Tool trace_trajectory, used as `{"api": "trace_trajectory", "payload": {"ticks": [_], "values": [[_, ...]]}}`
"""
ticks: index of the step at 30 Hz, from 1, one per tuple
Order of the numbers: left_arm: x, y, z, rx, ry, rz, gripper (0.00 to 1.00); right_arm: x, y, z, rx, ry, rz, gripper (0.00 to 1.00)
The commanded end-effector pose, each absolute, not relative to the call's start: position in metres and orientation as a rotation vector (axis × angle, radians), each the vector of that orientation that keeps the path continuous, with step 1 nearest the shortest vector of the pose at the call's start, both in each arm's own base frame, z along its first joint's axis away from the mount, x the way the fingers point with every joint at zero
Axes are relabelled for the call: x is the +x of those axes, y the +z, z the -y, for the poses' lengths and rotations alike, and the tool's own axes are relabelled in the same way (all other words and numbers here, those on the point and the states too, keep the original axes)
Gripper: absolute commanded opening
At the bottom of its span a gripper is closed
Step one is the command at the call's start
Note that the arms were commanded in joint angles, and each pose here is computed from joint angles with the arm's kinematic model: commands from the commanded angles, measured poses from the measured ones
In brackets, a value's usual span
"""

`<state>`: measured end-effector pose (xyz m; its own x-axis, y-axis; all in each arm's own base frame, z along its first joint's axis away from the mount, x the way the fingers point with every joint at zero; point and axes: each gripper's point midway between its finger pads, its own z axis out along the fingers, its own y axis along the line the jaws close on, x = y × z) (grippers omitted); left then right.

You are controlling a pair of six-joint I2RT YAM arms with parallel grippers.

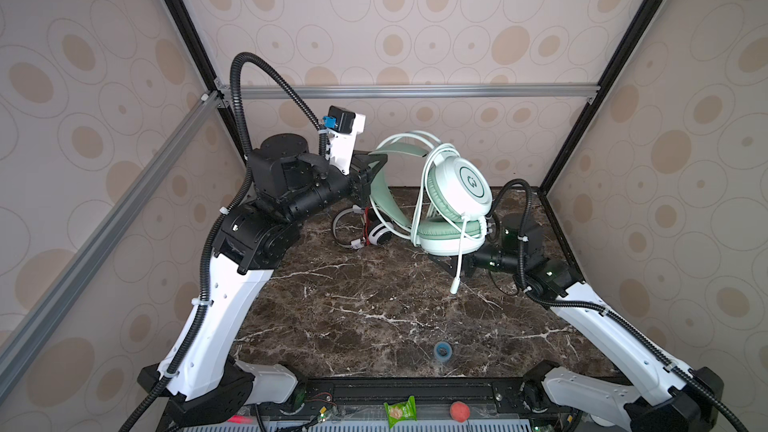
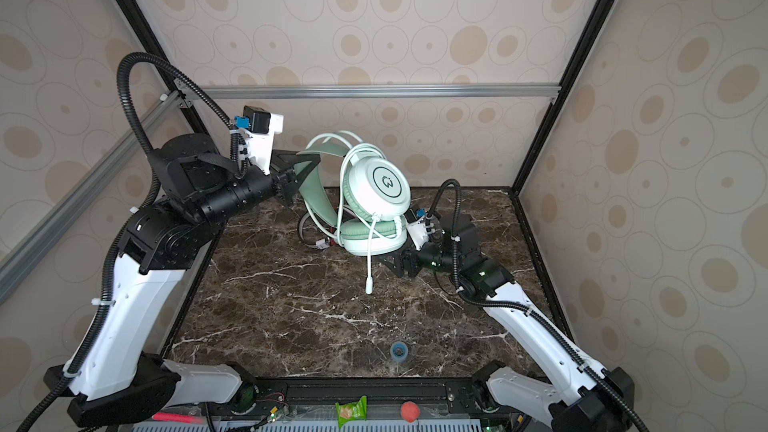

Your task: Wrap the headphones

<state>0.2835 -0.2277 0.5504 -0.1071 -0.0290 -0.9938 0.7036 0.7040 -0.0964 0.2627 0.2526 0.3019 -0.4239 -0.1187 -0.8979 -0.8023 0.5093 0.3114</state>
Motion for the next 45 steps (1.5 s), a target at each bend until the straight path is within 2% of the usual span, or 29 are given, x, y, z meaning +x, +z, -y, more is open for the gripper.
{"api": "trace_trajectory", "payload": {"ticks": [1, 7, 12, 23, 27, 36, 41, 45], "values": [[0.265, 0.606, 0.224, 0.517, -0.768, -1.401, 0.00, 0.271, 0.316, -0.259, -0.778, 0.951, -1.790, 0.77], [0.264, 0.618, 0.226, 0.514, -0.796, -1.363, 0.00, 0.278, 0.300, -0.260, -0.770, 0.932, -1.826, 0.74], [0.261, 0.625, 0.225, 0.507, -0.809, -1.344, 0.00, 0.273, 0.289, -0.258, -0.775, 0.938, -1.854, 0.64], [0.261, 0.633, 0.226, 0.505, -0.818, -1.333, 0.00, 0.277, 0.282, -0.262, -0.761, 0.952, -1.873, 0.53], [0.263, 0.631, 0.226, 0.498, -0.816, -1.342, 0.00, 0.278, 0.278, -0.262, -0.770, 0.943, -1.888, 0.45], [0.271, 0.624, 0.225, 0.479, -0.791, -1.375, 0.00, 0.273, 0.263, -0.254, -0.801, 0.871, -1.948, 0.44], [0.273, 0.623, 0.227, 0.481, -0.789, -1.379, 0.00, 0.272, 0.261, -0.242, -0.815, 0.770, -1.956, 0.33], [0.275, 0.622, 0.228, 0.481, -0.788, -1.380, 0.00, 0.273, 0.259, -0.240, -0.814, 0.748, -1.967, 0.19]]}}
